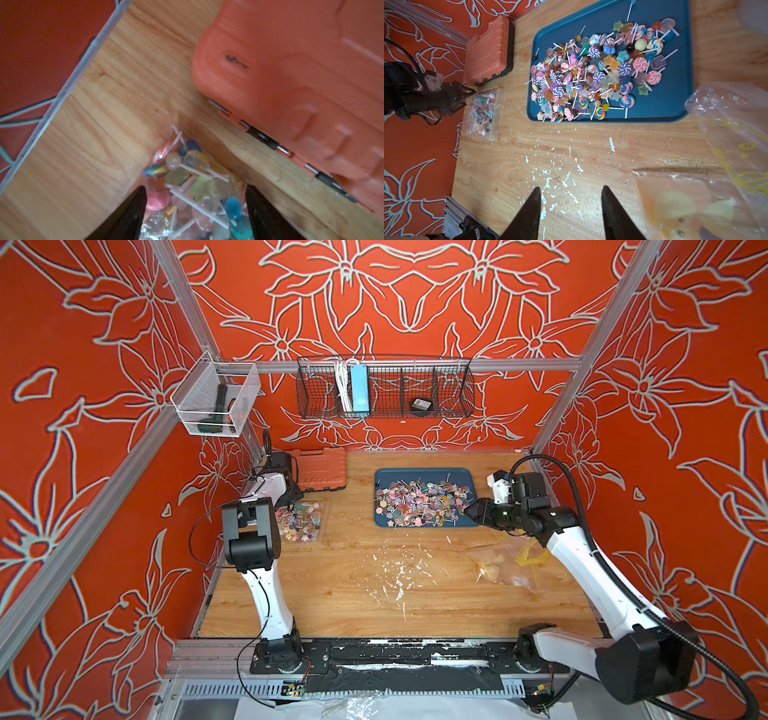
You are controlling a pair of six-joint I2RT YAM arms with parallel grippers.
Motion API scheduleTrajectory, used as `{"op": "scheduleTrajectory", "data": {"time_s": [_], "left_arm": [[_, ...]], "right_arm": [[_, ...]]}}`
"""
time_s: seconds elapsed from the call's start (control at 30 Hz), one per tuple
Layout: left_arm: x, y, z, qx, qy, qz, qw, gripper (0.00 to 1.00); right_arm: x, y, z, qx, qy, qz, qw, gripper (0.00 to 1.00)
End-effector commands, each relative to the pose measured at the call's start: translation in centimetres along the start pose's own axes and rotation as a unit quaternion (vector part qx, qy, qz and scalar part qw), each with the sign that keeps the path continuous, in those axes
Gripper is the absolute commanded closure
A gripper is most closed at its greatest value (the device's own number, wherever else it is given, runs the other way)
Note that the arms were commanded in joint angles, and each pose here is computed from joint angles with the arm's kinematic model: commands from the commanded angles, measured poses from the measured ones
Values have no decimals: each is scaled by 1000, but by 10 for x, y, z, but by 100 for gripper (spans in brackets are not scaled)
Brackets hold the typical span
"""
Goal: Pour candies out of the ziploc bag
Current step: Move the ziploc bag to the center of the board.
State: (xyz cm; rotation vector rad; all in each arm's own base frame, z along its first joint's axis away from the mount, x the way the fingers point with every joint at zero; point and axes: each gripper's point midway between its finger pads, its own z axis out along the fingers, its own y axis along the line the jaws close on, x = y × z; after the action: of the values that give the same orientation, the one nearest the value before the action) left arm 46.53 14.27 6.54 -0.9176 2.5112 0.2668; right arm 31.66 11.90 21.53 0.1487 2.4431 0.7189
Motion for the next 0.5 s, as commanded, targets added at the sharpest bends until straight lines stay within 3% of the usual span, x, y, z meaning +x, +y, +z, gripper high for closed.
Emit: {"op": "scheduleTrajectory", "data": {"time_s": [0.0, 0.27, 0.47], "left_arm": [[-6, -5, -3, 15, -8, 3, 1000, 23], [-5, -1, -5, 5, -11, -3, 1000, 22], [-8, -8, -30, 41, -20, 2, 999, 22]], "right_arm": [[5, 0, 4, -5, 9, -12, 1000, 52], [7, 0, 2, -4, 9, -15, 1000, 52], [5, 1, 3, -6, 8, -14, 1000, 52]]}}
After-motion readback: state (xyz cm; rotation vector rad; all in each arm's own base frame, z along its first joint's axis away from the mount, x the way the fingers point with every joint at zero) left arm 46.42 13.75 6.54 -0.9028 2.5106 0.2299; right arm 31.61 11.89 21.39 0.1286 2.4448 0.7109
